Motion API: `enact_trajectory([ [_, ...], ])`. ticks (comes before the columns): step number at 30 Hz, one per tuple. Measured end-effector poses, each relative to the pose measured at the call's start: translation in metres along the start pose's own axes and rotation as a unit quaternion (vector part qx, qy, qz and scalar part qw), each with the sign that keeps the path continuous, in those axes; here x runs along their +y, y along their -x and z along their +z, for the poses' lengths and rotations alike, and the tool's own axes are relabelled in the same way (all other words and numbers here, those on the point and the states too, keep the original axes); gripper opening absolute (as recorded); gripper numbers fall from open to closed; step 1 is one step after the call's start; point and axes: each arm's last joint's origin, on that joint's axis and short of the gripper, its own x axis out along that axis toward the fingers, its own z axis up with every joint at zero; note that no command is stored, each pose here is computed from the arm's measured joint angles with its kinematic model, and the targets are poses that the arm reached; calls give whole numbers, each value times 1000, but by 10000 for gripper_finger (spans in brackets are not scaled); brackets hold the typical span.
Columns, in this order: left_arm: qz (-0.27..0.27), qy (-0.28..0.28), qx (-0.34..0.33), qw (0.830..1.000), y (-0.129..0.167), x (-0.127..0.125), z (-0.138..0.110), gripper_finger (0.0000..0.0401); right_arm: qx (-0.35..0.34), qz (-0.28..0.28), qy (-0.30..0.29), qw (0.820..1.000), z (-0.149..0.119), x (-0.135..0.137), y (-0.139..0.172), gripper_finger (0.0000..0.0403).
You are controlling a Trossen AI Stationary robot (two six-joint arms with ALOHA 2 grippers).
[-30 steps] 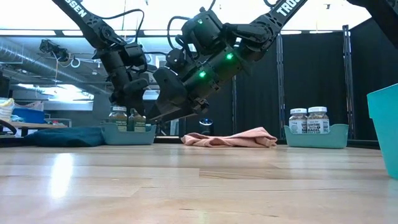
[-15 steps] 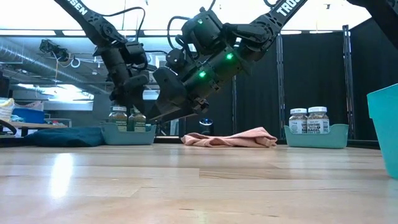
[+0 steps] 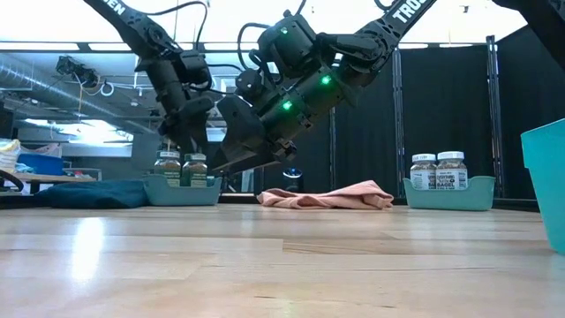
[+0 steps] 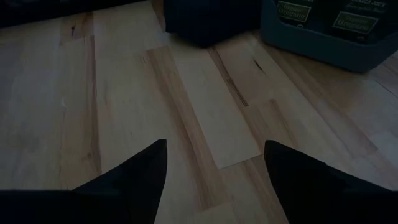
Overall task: Sort spices by type
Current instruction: Return to Home Position
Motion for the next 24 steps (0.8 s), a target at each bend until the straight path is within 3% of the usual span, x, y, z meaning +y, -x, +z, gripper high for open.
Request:
enact_trajectory([
  [14, -40, -6, -53, 998, 37, -4, 35, 346, 0, 0, -2, 1000, 0, 0, 0, 275],
  [24, -104, -19, -178, 978, 105, -15, 57, 346, -44, 12, -11, 999, 9, 2, 0, 275],
])
